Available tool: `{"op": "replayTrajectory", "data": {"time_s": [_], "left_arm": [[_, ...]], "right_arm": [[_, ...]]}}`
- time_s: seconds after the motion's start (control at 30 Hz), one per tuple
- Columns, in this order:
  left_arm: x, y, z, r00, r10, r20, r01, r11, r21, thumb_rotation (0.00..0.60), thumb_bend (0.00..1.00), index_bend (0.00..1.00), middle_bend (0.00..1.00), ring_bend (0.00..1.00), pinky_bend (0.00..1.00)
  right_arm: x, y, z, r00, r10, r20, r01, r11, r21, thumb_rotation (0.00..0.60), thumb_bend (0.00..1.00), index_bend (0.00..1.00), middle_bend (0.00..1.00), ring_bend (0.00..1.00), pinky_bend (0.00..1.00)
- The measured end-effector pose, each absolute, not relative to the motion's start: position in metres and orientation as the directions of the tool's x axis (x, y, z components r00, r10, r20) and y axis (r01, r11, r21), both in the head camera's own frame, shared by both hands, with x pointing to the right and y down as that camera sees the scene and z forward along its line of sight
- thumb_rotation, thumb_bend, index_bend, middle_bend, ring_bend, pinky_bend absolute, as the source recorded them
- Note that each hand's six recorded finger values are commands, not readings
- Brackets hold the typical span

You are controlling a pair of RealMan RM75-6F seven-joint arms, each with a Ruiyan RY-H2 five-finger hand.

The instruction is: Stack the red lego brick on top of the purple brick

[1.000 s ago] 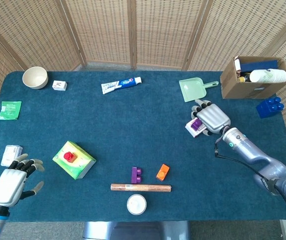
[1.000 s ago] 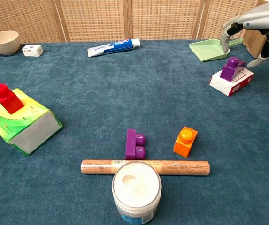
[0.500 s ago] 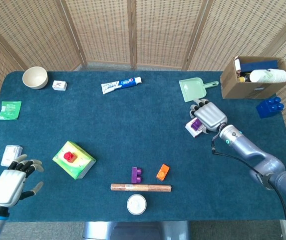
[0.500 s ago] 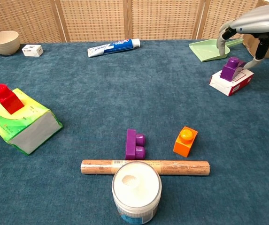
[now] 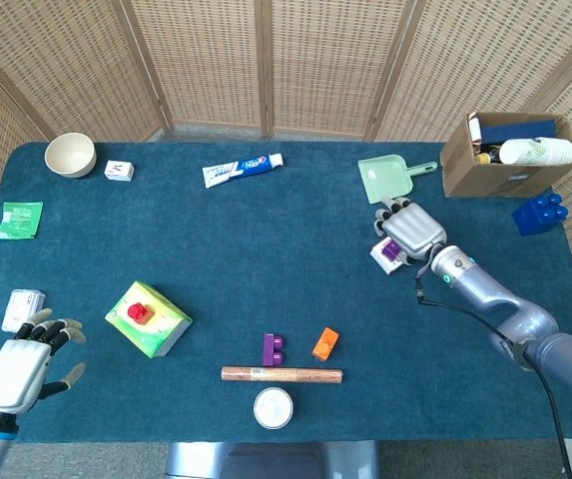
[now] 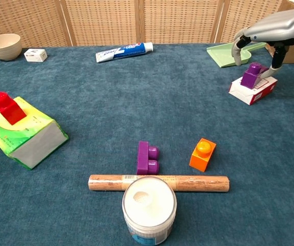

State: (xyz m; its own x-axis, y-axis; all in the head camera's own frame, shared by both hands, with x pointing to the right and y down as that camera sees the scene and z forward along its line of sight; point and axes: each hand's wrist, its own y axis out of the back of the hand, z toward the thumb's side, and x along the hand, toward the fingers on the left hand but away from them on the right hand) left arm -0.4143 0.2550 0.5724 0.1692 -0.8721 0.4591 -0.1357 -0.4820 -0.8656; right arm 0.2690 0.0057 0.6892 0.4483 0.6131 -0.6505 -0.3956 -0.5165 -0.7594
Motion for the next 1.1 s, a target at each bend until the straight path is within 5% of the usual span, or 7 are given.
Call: {"op": "replayTrajectory", "data": {"time_s": [0.77, 1.1], "left_arm": [[-0.419, 0.257, 0.575, 0.154, -0.872, 0.465, -0.138, -0.485, -0.864, 0.6, 0.33, 0.42, 0.36, 0.34, 0.17], [-0.418, 0.257, 0.576, 0.157, -0.871, 0.465, -0.138, -0.486, -0.863, 0.6, 0.33, 0.42, 0.36, 0.34, 0.17]], "right_arm": [[0.265, 0.0, 0.704, 0.426, 0.603, -0.675, -0.427, -0.524, -0.737, 0.6, 0.18, 0.42, 0.24, 0.07, 0.2], [0.271, -0.004, 0.709, 0.401, 0.608, -0.685, -0.436, -0.531, -0.726, 0.6, 0.19, 0.52, 0.24, 0.08, 0.2]]}}
